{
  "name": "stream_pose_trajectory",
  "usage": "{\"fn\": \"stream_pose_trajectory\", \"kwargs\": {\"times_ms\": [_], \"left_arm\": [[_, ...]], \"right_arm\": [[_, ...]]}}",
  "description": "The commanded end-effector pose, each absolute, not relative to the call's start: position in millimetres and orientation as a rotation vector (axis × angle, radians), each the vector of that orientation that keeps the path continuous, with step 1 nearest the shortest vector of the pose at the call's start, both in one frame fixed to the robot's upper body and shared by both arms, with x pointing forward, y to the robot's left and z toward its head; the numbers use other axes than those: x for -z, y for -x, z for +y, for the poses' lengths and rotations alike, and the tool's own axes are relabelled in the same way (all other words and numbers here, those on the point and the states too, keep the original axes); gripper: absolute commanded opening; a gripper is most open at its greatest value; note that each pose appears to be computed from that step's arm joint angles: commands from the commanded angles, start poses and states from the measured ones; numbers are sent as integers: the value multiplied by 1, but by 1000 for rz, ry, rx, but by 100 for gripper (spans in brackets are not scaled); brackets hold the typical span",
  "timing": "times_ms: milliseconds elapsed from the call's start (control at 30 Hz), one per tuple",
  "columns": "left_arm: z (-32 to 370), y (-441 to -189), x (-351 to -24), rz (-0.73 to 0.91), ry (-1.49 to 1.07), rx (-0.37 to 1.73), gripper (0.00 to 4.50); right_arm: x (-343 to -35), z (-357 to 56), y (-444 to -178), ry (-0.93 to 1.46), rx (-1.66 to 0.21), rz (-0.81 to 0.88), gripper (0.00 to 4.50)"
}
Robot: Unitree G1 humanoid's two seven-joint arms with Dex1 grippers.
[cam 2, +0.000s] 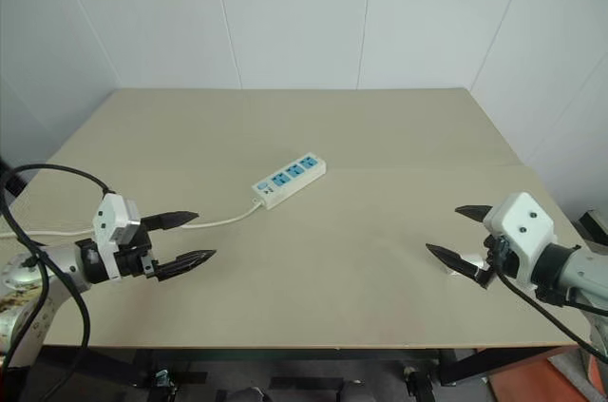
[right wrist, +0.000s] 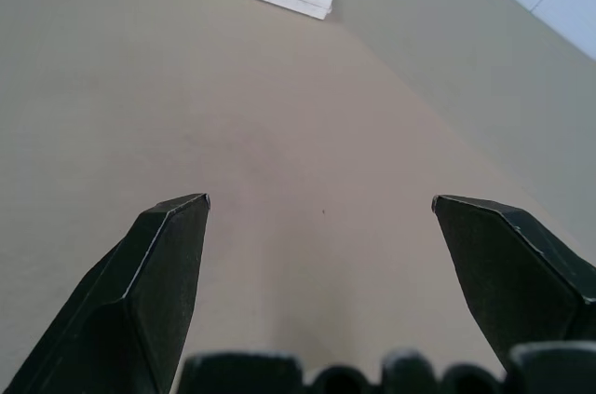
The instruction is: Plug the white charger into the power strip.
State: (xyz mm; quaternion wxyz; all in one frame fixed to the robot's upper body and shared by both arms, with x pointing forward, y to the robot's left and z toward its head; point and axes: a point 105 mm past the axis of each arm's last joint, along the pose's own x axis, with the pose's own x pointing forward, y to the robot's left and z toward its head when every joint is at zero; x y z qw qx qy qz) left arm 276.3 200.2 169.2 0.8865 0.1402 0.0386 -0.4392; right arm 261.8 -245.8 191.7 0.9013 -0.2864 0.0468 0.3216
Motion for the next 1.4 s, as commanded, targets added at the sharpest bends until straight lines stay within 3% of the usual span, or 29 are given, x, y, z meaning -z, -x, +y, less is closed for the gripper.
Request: {"fn": "stream_pose_trajectory", "kwargs": {"times_ms": [33,267,667,933,1400], "left_arm": [[202,-277,-177,54,-333,910,447],[199,-289,-182,-5,-311,876,447],[180,-366,-195,-107,-342,748,447],[160,-403,-163,39,-353,762,447],[142,-426,-107,368,-421,757,447]], "right_arm": [[-197,-243,-259,629,-664,93,450],[-203,-242,-265,642,-660,90,450],[-213,-231,-273,633,-672,33,450],[-218,-226,-273,642,-680,16,450],[-222,-214,-273,625,-676,-8,450]]}}
